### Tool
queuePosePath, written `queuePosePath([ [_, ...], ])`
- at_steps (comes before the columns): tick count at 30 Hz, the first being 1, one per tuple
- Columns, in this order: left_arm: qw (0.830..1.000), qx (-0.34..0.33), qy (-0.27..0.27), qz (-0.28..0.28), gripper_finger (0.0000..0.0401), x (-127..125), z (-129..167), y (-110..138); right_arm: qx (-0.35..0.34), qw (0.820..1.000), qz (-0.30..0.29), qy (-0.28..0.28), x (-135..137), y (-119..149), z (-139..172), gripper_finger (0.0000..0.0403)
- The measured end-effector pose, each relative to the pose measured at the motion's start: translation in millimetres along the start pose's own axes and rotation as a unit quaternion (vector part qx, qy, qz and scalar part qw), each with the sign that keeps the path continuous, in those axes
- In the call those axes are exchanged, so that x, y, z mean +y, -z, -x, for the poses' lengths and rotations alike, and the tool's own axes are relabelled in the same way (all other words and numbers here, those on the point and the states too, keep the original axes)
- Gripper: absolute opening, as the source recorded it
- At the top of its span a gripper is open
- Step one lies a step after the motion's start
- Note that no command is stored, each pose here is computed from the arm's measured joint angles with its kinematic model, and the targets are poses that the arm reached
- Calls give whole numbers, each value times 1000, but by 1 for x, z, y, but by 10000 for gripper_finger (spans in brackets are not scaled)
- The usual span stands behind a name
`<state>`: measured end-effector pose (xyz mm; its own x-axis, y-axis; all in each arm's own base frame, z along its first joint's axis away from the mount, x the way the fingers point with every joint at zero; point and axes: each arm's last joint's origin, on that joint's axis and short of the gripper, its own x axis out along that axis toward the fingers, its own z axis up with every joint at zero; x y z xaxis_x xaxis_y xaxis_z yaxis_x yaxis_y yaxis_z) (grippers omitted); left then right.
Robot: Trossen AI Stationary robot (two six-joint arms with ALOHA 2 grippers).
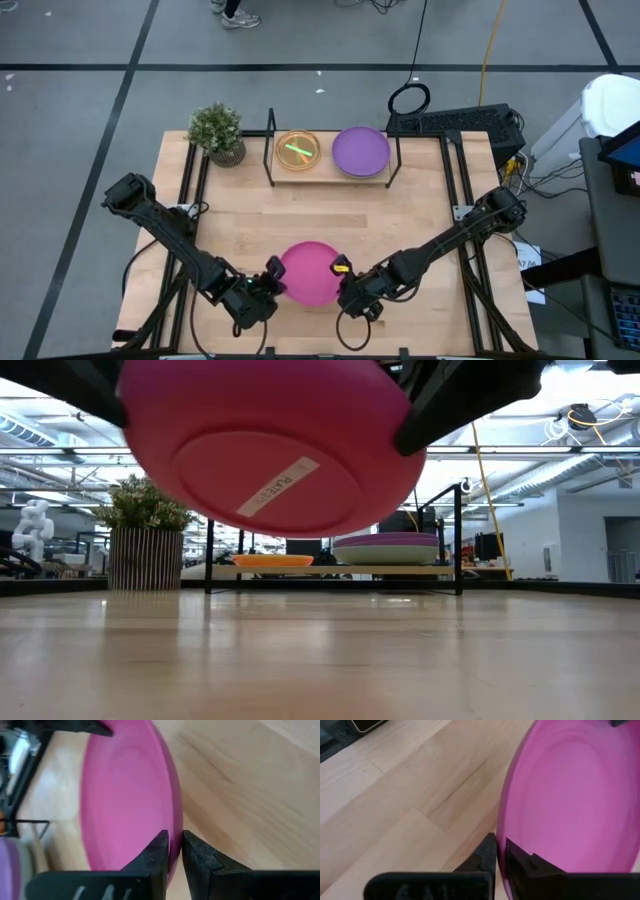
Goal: Place and stack plates onto a shelf
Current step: Stack the pink plate on top of the purple plate
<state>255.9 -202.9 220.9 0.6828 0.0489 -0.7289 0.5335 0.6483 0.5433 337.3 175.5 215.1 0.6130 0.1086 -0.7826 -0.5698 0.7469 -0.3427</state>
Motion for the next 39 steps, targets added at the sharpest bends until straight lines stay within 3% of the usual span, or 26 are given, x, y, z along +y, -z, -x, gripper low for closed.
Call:
queuePosePath([
  [6,997,-9,-67,26,118,5,1,-5,-11,999,-17,25,-4,-3,0,5],
  [11,995,-23,-81,44,184,8,1,-8,0,999,-23,31,-3,-1,0,5],
  [17,987,-38,-128,85,232,13,2,-12,21,999,-29,31,-3,3,0,5],
  [26,975,-68,-153,146,243,16,3,-18,60,997,-52,21,-5,8,8,5],
  [29,965,-67,-186,174,244,17,7,-18,68,995,-66,25,-12,7,16,5],
  [34,945,-85,-233,213,243,20,25,-20,87,992,-76,50,-26,13,32,5],
  [39,929,-116,-246,249,243,28,51,-20,87,989,-92,72,-49,21,49,5],
])
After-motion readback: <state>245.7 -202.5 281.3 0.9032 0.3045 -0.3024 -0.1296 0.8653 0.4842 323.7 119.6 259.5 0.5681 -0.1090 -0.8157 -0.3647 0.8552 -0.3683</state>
